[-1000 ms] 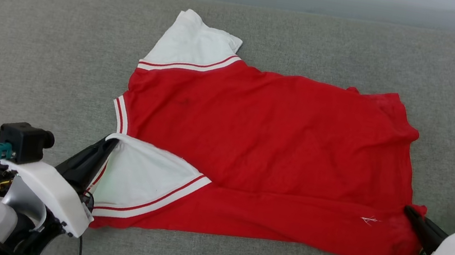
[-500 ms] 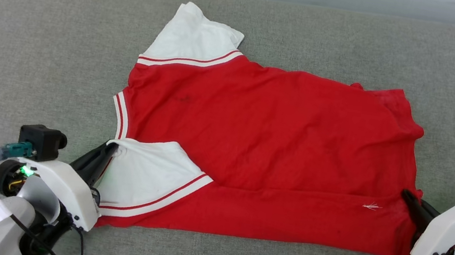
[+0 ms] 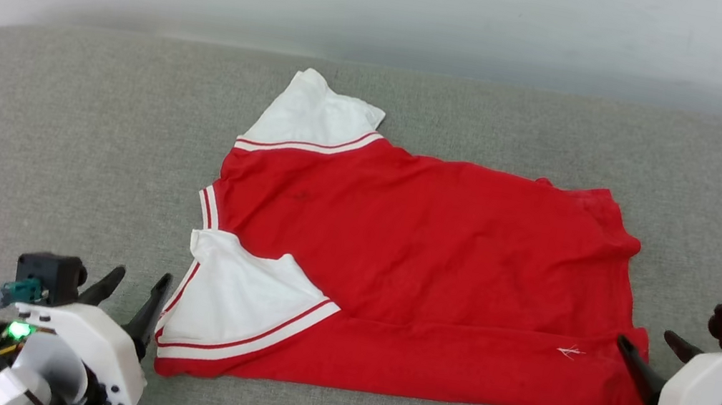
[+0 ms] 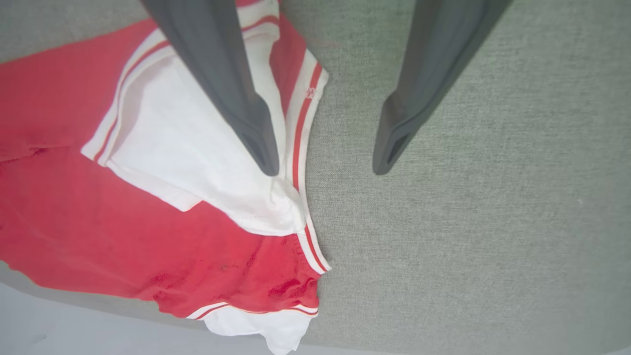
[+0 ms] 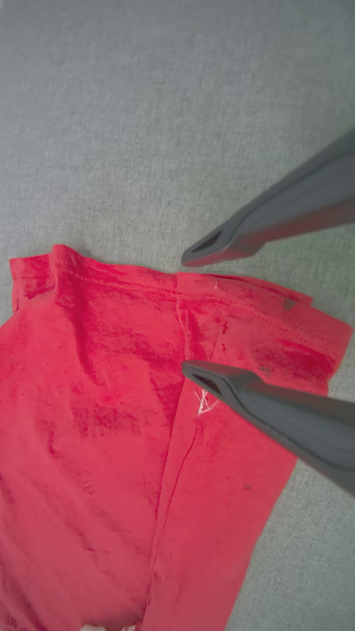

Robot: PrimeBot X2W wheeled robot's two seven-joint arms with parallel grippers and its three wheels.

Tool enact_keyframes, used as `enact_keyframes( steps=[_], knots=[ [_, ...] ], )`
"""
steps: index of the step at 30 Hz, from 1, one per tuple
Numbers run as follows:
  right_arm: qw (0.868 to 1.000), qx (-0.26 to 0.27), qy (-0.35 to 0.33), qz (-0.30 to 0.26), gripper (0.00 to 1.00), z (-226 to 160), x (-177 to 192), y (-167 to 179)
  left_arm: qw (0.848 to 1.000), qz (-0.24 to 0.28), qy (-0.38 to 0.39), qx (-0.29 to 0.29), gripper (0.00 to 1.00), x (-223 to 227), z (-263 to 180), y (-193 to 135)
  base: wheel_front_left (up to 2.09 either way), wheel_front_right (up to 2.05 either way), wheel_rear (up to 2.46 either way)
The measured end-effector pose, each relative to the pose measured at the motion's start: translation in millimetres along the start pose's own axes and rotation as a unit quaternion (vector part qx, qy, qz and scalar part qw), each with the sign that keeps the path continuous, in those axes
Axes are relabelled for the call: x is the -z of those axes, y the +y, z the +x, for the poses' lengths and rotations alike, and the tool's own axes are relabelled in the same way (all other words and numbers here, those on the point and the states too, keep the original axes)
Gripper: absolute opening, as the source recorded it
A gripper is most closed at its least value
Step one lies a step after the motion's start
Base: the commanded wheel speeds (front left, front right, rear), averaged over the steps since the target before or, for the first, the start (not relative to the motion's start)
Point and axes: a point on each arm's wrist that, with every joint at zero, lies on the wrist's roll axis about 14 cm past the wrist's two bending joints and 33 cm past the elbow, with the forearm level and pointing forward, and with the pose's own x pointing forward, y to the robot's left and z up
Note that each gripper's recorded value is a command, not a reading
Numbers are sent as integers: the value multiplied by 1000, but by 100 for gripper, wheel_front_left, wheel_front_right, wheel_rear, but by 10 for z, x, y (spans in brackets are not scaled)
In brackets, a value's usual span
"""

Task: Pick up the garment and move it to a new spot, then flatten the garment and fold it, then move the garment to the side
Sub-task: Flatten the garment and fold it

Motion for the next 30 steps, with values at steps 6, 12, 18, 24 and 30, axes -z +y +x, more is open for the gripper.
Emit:
enact_keyframes(
  steps=[6,12,18,24,30],
  knots=[
    [999,19,41,30,100,-248,207,27,997,11,67,-23,100,210,-290,-29,0,0,0],
    [995,40,75,48,100,-406,322,91,991,19,129,-23,100,353,-414,-126,0,0,0],
    [993,46,88,66,100,-458,348,181,985,15,169,-26,100,470,-383,-159,0,0,0],
    [991,51,97,72,100,-446,393,201,976,22,213,-33,100,642,-320,-124,0,0,0],
    [991,55,103,70,100,-425,416,186,965,31,258,-26,49,828,-298,-143,0,0,0]
  ],
)
